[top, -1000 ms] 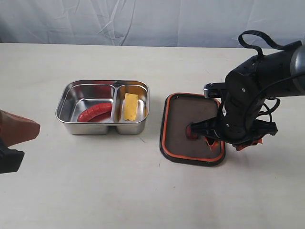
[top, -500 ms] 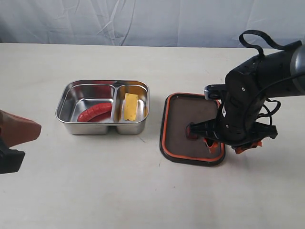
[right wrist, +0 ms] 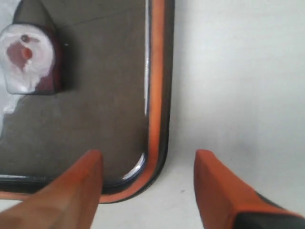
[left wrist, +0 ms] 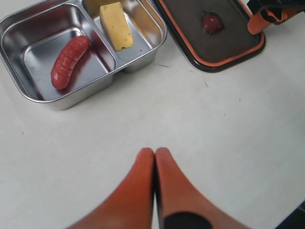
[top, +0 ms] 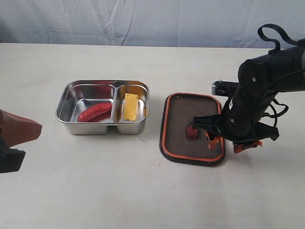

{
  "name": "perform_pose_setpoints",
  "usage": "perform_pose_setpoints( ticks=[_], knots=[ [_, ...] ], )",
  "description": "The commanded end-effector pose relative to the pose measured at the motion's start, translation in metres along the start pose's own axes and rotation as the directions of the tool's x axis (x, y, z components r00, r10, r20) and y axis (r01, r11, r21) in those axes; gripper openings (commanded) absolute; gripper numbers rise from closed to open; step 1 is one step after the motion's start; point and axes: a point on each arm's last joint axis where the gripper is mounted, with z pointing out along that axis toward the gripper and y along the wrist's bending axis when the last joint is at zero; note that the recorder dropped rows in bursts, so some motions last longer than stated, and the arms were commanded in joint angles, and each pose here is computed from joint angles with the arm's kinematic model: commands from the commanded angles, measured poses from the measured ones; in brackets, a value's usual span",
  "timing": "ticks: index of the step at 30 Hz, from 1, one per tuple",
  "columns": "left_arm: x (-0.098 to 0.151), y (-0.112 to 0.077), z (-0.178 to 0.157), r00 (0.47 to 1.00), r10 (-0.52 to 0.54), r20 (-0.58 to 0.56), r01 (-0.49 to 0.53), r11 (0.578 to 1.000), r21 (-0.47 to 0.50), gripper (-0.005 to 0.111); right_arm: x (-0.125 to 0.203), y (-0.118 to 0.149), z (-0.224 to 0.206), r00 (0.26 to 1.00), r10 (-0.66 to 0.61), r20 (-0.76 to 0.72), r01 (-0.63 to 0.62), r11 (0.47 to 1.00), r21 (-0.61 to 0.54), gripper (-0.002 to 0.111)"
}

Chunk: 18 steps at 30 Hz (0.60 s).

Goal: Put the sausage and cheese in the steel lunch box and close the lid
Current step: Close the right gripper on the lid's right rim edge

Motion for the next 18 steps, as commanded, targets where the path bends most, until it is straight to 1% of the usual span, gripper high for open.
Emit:
perform_pose_setpoints(
  ticks=[1, 10, 18],
  knots=[
    [-0.002, -0.001, -0.002, 0.999, -0.005, 0.039, 0.005, 1.000, 0.001, 0.000, -0.001, -0.001, -0.001, 1.000, -0.004, 0.006, 0.004, 1.000, -0.007, 0.055],
    [-0.002, -0.001, -0.002, 0.999, -0.007, 0.034, 0.006, 1.000, 0.003, 0.000, 0.000, -0.001, 0.010, 1.000, -0.002, -0.026, 0.002, 1.000, 0.009, 0.055],
    [-0.002, -0.001, -0.002, 0.999, -0.008, 0.035, 0.008, 1.000, 0.005, 0.000, 0.000, -0.002, 0.011, 1.000, -0.004, -0.031, 0.004, 1.000, 0.014, 0.055]
  ],
)
